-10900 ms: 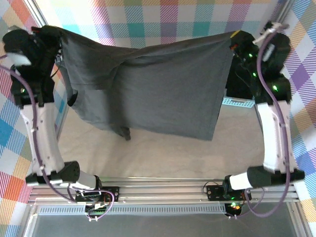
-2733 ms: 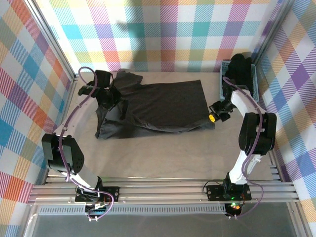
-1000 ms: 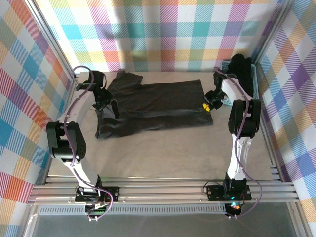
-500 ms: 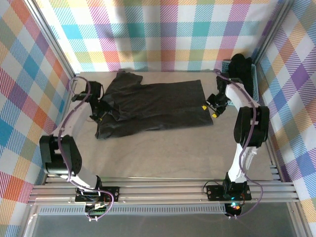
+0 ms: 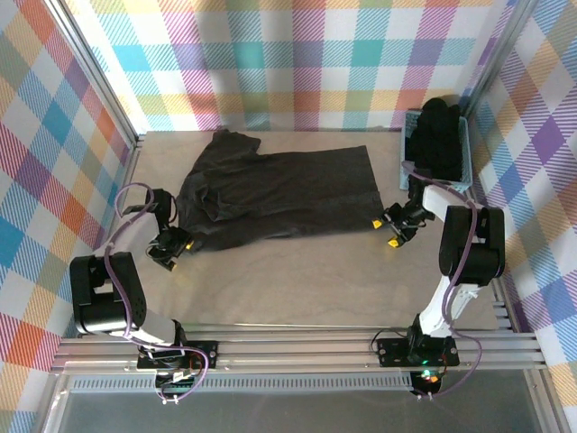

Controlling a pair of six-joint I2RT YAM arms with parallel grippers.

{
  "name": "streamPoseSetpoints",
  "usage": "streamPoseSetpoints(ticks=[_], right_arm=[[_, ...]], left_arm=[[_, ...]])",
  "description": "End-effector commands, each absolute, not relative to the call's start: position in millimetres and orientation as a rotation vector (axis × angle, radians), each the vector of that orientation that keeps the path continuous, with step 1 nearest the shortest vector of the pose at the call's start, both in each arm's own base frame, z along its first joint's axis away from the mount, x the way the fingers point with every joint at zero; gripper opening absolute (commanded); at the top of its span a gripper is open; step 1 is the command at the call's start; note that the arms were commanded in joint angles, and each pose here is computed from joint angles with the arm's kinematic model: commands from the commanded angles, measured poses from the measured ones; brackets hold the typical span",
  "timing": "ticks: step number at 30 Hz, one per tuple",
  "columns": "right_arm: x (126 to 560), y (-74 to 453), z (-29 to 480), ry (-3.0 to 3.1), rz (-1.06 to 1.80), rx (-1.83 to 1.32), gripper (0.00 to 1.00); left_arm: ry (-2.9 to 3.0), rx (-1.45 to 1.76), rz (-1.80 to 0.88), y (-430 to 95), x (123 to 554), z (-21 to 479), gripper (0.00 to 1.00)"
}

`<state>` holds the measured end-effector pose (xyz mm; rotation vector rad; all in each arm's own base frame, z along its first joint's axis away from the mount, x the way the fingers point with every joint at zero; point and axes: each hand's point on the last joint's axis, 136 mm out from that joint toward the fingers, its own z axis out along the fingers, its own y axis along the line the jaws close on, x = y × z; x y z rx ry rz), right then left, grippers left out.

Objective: Fold and stack the t-shirts

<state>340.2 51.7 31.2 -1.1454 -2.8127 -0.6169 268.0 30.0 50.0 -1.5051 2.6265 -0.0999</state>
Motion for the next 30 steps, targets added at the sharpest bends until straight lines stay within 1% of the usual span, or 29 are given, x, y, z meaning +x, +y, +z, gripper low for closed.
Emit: streamPoseSetpoints(ticks=[1,3,7,9,11,14,15,16,17,18,22,25,30], right_arm=[[361.4,59.1,43.7,-2.853,-0.739,-1.146,0.59],[360.3,58.7,38.3,-2.827,-0.719,-1.166,0.58],[365.7,56.6,31.8,-2.834,-0.714,-1.190,0.55],[371.0,55.7,26.7,-2.836,-0.707,-1.191,0.49],[375.5,53.9,21.9,-2.845,-0.688,-1.190,0.45],[381.7,48.4,13.3,-2.868,-0.637,-1.180,0.34],[383.1,47.2,10.1,-2.871,-0.620,-1.174,0.27],[383.4,46.7,8.2,-2.869,-0.609,-1.169,0.17],[383.1,45.7,6.5,-2.865,-0.591,-1.164,0.08],[380.2,45.0,5.0,-2.854,-0.558,-1.167,0.00],[361.5,38.5,13.0,-2.849,-0.417,-1.195,0.00],[334.3,32.2,20.8,-2.819,-0.299,-1.219,0.00],[269.6,22.6,27.3,-2.717,-0.142,-1.300,0.00]], left_arm=[[2.583,-1.526,-0.093,36.2,275.5,40.5,0.63],[2.534,-1.519,-0.108,40.0,287.0,40.8,0.60],[2.474,-1.503,-0.141,44.0,310.5,42.0,0.48],[2.480,-1.507,-0.133,45.0,316.5,38.8,0.39],[2.474,-1.499,-0.118,48.2,321.1,38.2,0.33],[2.451,-1.493,-0.103,54.0,324.9,39.9,0.19],[2.444,-1.491,-0.096,56.7,325.9,41.0,0.15],[2.441,-1.487,-0.090,58.7,326.2,42.1,0.10],[2.443,-1.483,-0.080,60.5,325.9,43.3,0.02],[2.446,-1.484,-0.052,63.6,324.2,45.1,0.00],[2.467,-1.476,0.044,71.6,311.5,53.7,0.00],[2.510,-1.497,0.136,75.3,292.9,54.8,0.00],[2.550,-1.555,0.211,71.7,252.7,50.2,0.00]])
